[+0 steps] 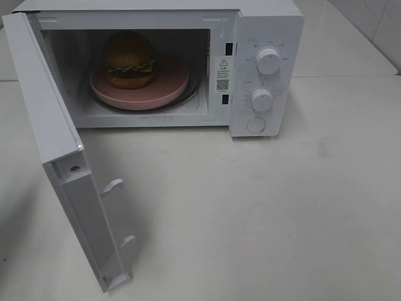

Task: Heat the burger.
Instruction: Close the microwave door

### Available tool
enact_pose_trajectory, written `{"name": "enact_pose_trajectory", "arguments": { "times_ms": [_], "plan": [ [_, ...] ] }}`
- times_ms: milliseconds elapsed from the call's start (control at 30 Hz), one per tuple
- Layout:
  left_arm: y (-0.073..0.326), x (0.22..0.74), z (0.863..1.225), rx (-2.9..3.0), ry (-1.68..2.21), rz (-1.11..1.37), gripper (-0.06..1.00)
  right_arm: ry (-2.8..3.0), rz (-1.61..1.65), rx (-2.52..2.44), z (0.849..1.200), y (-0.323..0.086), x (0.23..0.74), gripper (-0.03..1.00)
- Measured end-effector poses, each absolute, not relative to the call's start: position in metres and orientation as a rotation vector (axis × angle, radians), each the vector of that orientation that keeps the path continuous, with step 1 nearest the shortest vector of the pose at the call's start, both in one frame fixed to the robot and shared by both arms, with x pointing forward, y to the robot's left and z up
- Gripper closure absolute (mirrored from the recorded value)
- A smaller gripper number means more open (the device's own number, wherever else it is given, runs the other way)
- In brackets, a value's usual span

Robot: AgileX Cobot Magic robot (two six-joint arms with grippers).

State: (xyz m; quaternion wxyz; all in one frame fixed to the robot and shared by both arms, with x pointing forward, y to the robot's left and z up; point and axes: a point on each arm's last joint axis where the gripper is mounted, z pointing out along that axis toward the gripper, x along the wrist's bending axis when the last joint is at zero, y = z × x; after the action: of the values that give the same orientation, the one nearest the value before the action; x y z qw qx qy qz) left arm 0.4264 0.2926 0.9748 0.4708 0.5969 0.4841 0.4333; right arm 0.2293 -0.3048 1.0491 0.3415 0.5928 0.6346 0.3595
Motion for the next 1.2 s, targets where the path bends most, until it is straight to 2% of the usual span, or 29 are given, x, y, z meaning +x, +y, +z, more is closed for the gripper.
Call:
{"name": "enact_pose_trajectory", "arguments": {
  "times_ms": [467, 933, 1200],
  "plan": [
    [0.241, 0.439, 0.952, 1.562, 0.959, 0.848, 0.94, 1.651, 0.935, 1.542, 1.049, -0.305, 0.229, 0.21],
    [0.207, 0.442, 0.924, 1.551, 1.064, 0.848, 0.94, 1.651, 0.935, 1.542, 1.049, -0.305, 0.229, 0.21],
    [0.176, 0.458, 0.924, 1.527, 1.063, 0.883, 0.94, 1.651, 0.935, 1.542, 1.049, -0.305, 0.229, 0.21]
  ]
}}
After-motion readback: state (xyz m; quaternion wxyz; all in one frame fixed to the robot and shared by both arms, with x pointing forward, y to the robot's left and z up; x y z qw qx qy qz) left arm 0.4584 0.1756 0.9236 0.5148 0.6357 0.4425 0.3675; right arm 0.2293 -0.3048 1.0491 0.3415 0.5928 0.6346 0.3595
